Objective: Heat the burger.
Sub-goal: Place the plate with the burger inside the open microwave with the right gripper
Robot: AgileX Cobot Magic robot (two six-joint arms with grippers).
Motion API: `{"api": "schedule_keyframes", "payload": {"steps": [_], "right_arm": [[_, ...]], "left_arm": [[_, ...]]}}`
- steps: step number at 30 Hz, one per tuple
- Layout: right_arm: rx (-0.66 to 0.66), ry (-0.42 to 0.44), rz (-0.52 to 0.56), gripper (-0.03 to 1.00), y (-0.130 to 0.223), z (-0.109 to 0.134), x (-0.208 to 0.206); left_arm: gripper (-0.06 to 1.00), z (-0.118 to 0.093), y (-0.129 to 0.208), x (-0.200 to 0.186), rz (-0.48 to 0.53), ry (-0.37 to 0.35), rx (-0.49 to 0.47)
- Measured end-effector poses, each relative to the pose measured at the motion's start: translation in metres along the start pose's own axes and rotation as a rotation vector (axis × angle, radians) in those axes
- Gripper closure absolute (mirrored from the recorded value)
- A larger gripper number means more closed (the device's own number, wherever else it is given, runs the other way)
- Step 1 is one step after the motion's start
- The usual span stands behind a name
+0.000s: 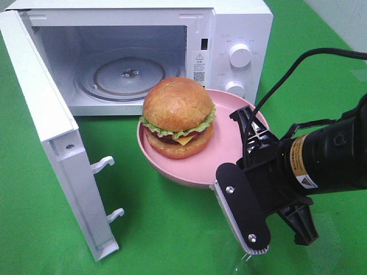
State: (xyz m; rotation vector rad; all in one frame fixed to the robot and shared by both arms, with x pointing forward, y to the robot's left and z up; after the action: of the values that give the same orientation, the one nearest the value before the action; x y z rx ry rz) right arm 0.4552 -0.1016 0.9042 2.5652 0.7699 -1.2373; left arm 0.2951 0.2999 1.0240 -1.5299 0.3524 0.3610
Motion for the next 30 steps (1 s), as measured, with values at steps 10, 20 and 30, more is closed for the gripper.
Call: {"api": "schedule_keyframes", "payload": {"steps": [10,20,30], "right_arm": [[-0.068,0.012,-0.032,0.92,0.007,-0.02,-0.002],[-0.111,-0.022,-0.063,0.92,0.001,-0.02,0.007],[-0.11,0.04,-0.067,0.92,-0.001,-0.039,0.008]], "left_arm": [[-0.03,0.0,0.0,0.0,0.0,0.0,0.0],[-0.03,0.0,0.0,0.0,0.0,0.0,0.0],[-0.03,0.0,0.0,0.0,0.0,0.0,0.0]]}}
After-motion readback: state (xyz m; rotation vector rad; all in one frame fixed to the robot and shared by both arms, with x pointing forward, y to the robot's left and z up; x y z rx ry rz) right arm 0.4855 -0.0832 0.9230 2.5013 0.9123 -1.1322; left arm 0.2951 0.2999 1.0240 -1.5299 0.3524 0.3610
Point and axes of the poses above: a point on each arm's last joint axis where the gripper is mounted, x pointing out along that axis toward the gripper, z along the wrist's bending axis when the last joint is at zero, y = z × x, the point moved 7 cm from there along x, pointing out along that axis toward the gripper, and after that the axes turned 1 degree about -x, right-handed, at the moved point
